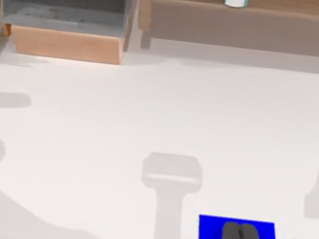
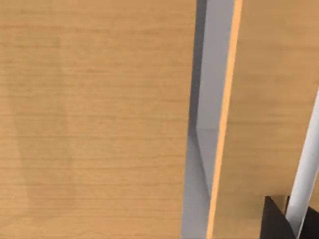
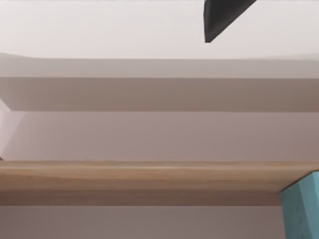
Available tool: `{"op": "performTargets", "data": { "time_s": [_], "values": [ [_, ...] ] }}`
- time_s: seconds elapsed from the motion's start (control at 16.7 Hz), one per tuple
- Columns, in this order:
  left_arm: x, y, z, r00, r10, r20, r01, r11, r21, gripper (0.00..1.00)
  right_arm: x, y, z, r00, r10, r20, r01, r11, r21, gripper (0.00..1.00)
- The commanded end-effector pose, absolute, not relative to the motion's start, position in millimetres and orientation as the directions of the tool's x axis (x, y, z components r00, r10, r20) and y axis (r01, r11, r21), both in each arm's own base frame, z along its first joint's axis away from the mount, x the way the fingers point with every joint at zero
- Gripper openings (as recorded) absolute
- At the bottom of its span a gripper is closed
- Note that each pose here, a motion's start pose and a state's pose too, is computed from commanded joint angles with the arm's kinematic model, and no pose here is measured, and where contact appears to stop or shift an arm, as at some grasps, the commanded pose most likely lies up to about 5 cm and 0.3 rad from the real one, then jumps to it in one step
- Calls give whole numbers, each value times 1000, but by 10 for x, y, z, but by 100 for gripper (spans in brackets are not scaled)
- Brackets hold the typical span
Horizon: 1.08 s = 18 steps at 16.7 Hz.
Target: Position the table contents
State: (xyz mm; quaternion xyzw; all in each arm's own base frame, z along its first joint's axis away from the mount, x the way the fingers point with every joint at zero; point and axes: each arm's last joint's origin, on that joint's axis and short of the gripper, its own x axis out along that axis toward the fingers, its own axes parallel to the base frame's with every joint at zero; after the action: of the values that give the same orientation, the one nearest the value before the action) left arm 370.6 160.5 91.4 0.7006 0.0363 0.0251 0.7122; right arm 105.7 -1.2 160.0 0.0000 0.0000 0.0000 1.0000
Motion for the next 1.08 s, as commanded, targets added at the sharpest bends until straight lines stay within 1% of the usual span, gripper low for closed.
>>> {"op": "performTargets", "data": {
  "time_s": [0.12, 0.48, 0.6, 0.84, 0.96, 1.08],
  "values": [
    [3790, 1589, 901, 996, 86, -24, 22, 21, 1000, 0, 1057, -12, 1600, 1000, 0, 0, 0, 1000, 0, 100],
    [3810, 1607, 872, 995, 91, -34, 32, 25, 999, 0, 1057, -12, 1600, 1000, 0, 0, 0, 1000, 0, 100],
    [3938, 1606, 852, 995, 89, -40, 37, 27, 999, 0, 1057, -12, 1600, 1000, 0, 0, 0, 1000, 0, 100],
    [4314, 1607, 914, 996, 89, -16, 15, 17, 1000, 0, 1057, -12, 1600, 1000, 0, 0, 0, 1000, 0, 100],
    [4399, 1590, 896, 996, 89, -27, 25, 23, 999, 0, 1057, -12, 1600, 1000, 0, 0, 0, 1000, 0, 100],
    [4408, 1588, 897, 996, 89, -27, 25, 24, 999, 0, 1057, -12, 1600, 1000, 0, 0, 0, 1000, 0, 100]
  ]
}}
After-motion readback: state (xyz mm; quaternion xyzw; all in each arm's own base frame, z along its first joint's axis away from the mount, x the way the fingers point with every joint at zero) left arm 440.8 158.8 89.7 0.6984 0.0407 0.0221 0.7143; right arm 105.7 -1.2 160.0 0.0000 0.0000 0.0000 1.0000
